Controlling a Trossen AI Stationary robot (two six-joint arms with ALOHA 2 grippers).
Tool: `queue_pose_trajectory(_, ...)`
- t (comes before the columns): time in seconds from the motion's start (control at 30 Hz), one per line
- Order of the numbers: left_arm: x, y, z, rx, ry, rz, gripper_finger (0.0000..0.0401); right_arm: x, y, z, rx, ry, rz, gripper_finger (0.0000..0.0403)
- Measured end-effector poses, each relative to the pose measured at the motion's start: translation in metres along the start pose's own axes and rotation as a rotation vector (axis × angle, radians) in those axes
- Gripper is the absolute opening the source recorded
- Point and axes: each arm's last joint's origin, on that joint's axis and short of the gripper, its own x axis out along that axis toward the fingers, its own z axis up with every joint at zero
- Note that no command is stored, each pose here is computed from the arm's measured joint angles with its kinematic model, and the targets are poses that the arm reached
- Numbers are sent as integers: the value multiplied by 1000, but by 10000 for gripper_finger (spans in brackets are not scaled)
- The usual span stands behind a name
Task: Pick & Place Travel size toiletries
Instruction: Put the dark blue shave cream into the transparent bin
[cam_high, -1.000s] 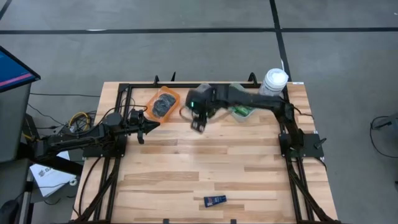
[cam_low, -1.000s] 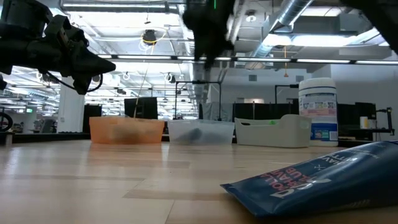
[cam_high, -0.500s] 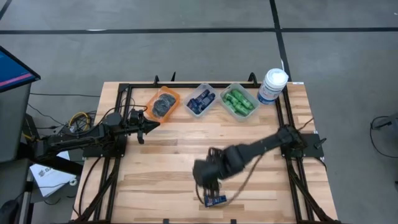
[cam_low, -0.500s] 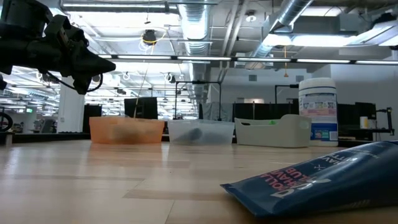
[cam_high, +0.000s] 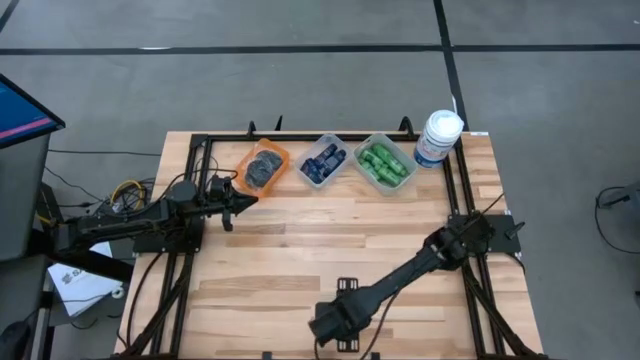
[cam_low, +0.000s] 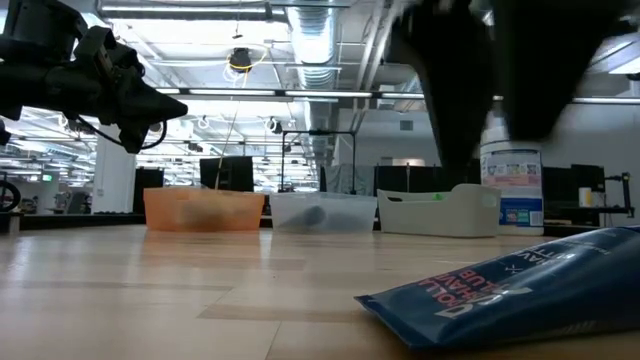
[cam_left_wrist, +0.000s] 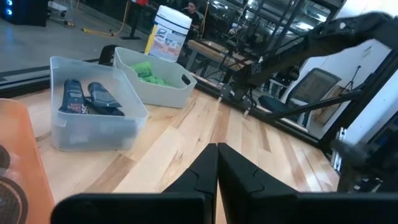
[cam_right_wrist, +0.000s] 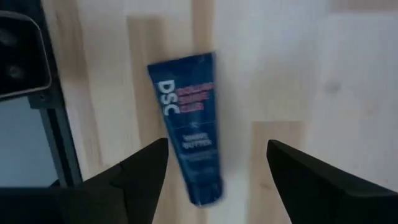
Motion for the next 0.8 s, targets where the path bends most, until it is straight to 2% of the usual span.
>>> queue_pose_trajectory(0.3, 0, 0, 0, 0, -4, -1, 4, 51, 15, -4, -54, 114, -8, 266)
queue_pose_trajectory(0.5, 0, 0, 1, 2, -13, -5, 4, 57, 13, -4, -46, 119, -8, 259)
queue_pose_trajectory(0.6, 0, 0, 1, 2, -13, -5, 4, 57, 13, -3, -45, 117, -7, 230)
queue_pose_trajectory(0.8, 0, -1, 1, 2, -14, -5, 4, 58, 12, -2, -53, 117, -5, 147)
